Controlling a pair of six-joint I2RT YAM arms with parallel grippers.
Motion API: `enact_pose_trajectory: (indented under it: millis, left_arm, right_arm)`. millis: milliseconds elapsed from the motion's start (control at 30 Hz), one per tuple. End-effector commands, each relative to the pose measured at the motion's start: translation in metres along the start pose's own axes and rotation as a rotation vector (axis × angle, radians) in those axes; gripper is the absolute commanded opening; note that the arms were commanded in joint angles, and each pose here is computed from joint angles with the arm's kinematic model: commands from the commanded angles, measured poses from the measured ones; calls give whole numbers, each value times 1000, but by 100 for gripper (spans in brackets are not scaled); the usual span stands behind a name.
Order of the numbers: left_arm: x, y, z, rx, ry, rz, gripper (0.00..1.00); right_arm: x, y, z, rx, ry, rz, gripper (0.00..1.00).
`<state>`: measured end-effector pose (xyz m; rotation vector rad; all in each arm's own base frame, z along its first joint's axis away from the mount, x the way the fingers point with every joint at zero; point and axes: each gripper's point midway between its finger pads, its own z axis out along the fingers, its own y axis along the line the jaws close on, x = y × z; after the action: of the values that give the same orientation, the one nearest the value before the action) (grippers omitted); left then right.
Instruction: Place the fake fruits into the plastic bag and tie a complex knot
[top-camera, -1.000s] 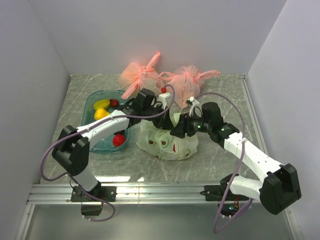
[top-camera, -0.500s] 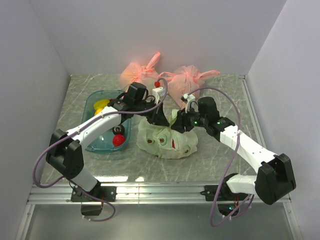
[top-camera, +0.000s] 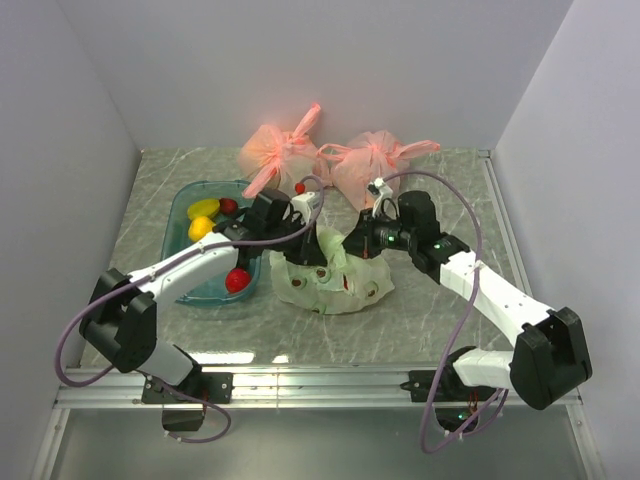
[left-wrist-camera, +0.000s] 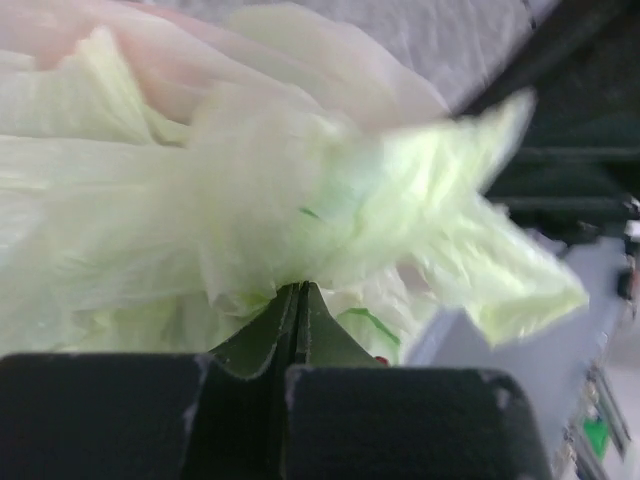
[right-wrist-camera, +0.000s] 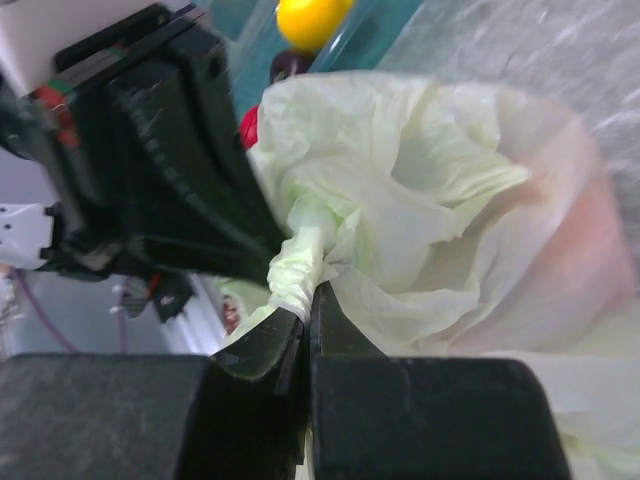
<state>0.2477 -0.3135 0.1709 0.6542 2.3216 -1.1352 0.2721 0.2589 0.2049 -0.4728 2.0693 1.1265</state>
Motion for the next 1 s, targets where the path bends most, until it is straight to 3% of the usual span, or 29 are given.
enact_pose_trajectory:
  millis: [0,133,400,467,633,767,800,833,967]
  left_arm:
    - [-26,25,7,-147,-188,-57,0]
    - [-39,6,21,-47,-246,-24,0]
    - [-45,-38,36,239,-230,-42,0]
    - [-44,-40,35,247,-213,-41,0]
    - [-42,-38,23,256,-188,-29,0]
    - [-38,-39,19,253,-155,-18,0]
    - [-37,-38,19,247,-143,-24,0]
    - [-36,-36,19,246,-136,-27,0]
    - [-41,-41,16,256,-125,-20,0]
  right_arm:
    - [-11,24,-6,-94,-42,15,0]
    - [6,20,-7,-92,-5,45,0]
    - [13,19,-8,-83,2,13,1]
    - [5,8,-13,-3,-9,-97,21]
    - [-32,4,-41,112,-81,-471,37]
    - [-36,7,-56,100,-79,-767,65]
    - [-33,14,-57,58,-82,-818,66]
    - [-31,20,-61,33,-95,-872,74]
    - [-22,33,-62,-53,-115,-1184,78]
